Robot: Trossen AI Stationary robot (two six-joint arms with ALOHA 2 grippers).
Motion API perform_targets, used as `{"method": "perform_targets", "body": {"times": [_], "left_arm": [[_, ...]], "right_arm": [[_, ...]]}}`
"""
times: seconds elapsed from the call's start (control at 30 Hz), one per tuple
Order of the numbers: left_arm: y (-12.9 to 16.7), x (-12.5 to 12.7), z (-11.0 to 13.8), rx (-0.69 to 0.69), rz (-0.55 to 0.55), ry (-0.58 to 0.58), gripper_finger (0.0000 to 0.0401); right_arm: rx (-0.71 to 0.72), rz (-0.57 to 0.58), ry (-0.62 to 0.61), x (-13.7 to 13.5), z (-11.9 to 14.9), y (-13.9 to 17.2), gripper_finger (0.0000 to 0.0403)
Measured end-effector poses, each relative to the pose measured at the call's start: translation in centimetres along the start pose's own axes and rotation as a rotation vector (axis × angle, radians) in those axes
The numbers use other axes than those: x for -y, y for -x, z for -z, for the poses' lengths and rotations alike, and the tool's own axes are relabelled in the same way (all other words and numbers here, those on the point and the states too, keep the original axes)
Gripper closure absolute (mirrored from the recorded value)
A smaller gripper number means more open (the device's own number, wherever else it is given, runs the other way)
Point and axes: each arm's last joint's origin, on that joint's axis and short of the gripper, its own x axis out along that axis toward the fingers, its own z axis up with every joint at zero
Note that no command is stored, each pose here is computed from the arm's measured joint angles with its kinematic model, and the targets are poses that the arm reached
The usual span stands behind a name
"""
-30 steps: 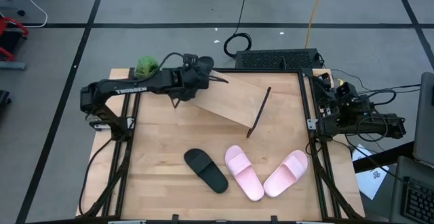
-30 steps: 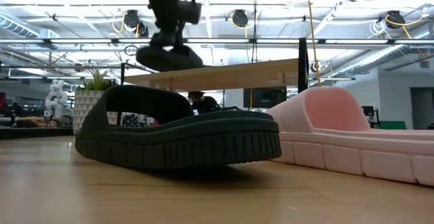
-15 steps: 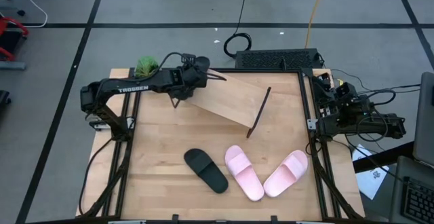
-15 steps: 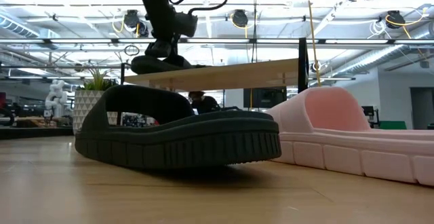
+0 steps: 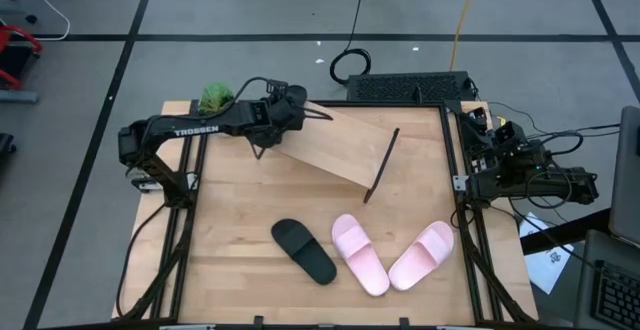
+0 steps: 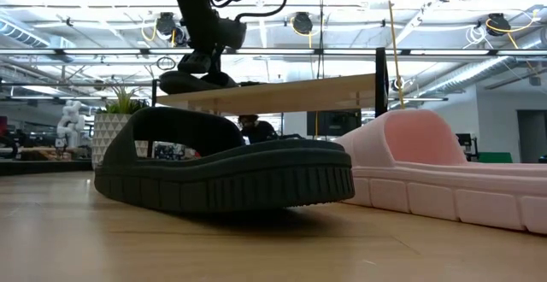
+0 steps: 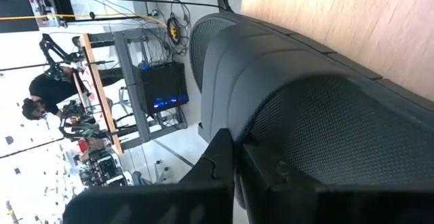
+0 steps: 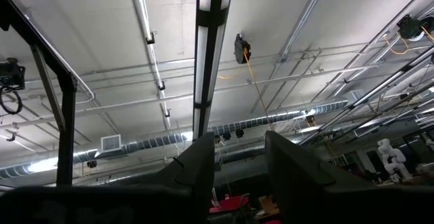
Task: Pick and place slides into the shelf
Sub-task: Put the left black slipper on the shelf
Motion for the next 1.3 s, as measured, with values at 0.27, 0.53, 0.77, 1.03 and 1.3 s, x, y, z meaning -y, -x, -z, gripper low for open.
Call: {"method": "perform_targets", "body": {"times": [0.27,0.53,0.77,1.03,1.3], "left_arm": [[0.0,0.08,0.04,0.002,0.012,0.016,0.0395],[0.02,0.32,0.22,-0.003,0.044,0.05,0.0387],[0.03,0.33,0.23,-0.001,0.047,0.061,0.0392],[0.04,0.39,0.2,0.013,0.066,0.065,0.0344],[0.06,0.43,0.19,0.015,0.071,0.086,0.0302]], "right_arm": [[0.0,0.0,0.0,0.0,0.0,0.0,0.0282],[0.0,0.0,0.0,0.0,0.0,0.0,0.0282],[0.0,-0.003,0.0,-0.01,0.0,0.0,0.0282],[0.0,-0.003,0.0,-0.01,0.0,0.0,0.0282],[0.0,-0.003,0.0,-0.01,0.0,0.0,0.0282]]}}
